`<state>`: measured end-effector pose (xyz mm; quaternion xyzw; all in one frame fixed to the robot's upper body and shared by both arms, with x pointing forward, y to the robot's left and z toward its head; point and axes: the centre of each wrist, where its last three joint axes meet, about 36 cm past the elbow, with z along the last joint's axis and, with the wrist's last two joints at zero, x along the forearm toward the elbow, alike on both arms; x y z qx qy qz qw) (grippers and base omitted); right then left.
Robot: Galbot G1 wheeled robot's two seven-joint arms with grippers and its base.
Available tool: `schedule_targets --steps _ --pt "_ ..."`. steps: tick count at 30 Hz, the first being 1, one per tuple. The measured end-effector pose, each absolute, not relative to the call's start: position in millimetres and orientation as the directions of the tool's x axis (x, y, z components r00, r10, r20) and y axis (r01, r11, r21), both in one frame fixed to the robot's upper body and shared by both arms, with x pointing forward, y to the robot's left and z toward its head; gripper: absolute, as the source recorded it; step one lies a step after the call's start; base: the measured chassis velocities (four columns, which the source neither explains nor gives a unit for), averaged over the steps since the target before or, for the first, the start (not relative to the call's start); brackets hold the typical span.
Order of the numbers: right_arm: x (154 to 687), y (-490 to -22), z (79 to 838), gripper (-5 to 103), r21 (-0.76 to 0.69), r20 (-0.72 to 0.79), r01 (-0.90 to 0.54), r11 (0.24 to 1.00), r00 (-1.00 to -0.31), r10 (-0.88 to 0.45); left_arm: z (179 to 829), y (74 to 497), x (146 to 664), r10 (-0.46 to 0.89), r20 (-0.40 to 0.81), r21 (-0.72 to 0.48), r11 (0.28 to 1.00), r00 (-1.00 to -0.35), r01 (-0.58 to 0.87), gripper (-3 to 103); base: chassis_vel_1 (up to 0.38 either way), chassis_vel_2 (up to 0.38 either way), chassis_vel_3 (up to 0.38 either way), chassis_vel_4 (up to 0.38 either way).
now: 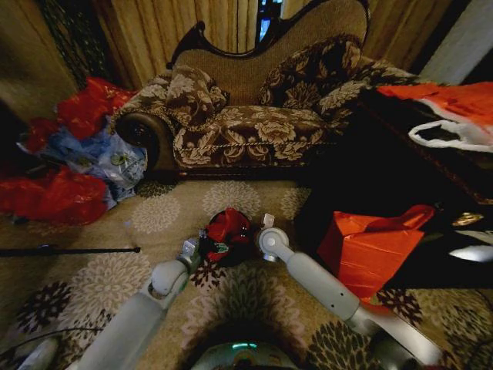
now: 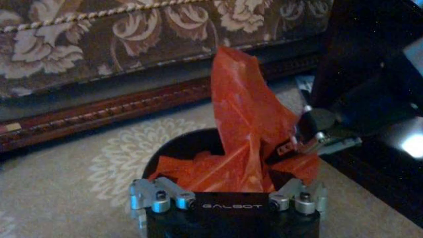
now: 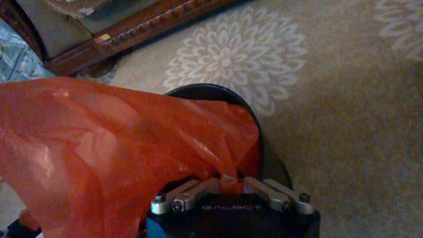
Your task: Place a garbage bag over the trash bin.
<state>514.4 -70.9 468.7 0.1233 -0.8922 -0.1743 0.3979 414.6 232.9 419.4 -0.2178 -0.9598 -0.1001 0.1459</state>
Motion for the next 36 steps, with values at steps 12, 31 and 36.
schedule_targets --steps 12,31,36 --pt "510 -75 464 0 0.399 0.675 -0.079 0.914 -0.649 -0.351 416 233 417 0.366 0.314 0.116 0.901 -0.876 0.418 58 0.000 0.000 0.000 0.000" --pt "504 -86 465 0 0.363 0.618 -0.173 0.915 -0.691 -0.376 461 269 435 0.321 0.236 0.117 0.928 -0.917 0.355 7 0.000 0.000 0.000 0.000" --pt "501 -93 473 0 0.354 0.614 -0.189 0.916 -0.692 -0.381 494 282 448 0.322 0.196 0.133 0.927 -0.926 0.350 1 0.000 0.000 0.000 0.000"
